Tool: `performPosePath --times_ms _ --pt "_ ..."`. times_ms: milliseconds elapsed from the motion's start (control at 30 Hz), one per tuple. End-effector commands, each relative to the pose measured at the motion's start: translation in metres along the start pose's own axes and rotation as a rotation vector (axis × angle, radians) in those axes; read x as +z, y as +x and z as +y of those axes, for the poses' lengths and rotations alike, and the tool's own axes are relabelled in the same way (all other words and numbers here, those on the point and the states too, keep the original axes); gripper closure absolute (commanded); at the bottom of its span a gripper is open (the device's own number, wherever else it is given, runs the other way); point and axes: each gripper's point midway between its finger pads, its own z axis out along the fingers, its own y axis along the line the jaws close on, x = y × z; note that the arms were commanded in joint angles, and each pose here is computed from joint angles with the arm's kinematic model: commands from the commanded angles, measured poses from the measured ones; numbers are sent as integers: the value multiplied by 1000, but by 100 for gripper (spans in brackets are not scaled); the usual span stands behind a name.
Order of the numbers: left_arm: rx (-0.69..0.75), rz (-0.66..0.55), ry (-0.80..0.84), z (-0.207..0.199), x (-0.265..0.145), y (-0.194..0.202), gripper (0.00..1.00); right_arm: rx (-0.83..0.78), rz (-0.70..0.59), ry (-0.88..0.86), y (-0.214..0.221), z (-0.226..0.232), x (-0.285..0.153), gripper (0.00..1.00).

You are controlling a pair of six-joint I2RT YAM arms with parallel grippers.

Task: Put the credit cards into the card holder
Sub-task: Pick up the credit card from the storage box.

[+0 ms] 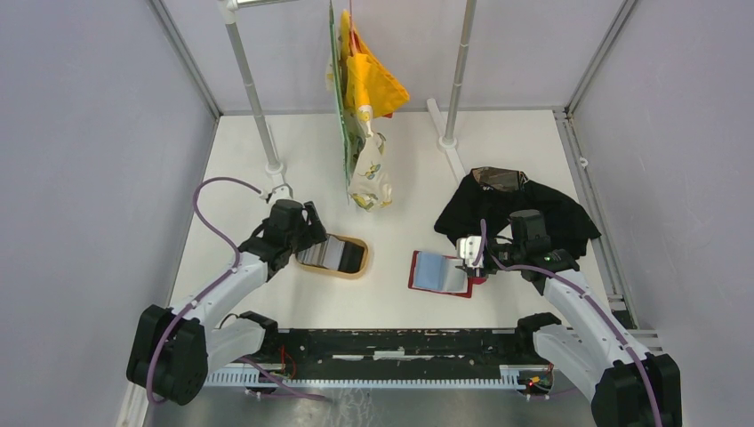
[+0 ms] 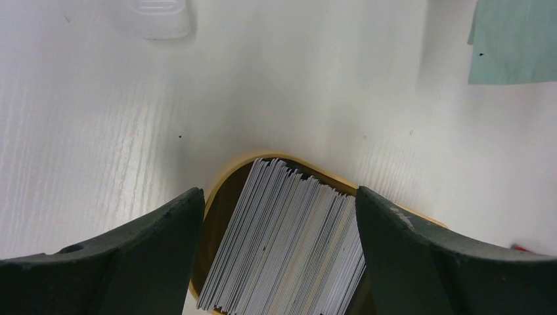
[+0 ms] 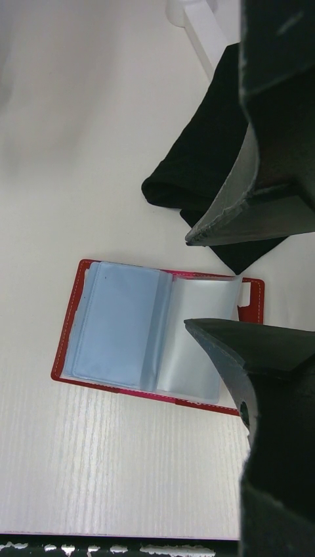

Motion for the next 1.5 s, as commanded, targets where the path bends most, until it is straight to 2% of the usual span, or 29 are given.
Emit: performPosePath --times_ms 0,433,900,1033,1300,1467 --pt "-79 77 74 -15 -4 17 12 -25 -30 6 -7 -4 0 50" --pt "-92 184 216 -38 -15 62 17 -4 -53 -21 -9 1 2 50" --pt "-48 252 395 -99 -32 91 16 0 -52 -28 -8 2 3 49" --pt "-36 227 419 -107 -36 85 14 0 -56 -31 -8 4 3 49" --pt "50 102 304 -80 -58 49 7 3 -65 -40 -9 5 4 49" --pt "41 110 408 -91 -76 49 8 2 -71 -44 -10 6 4 49"
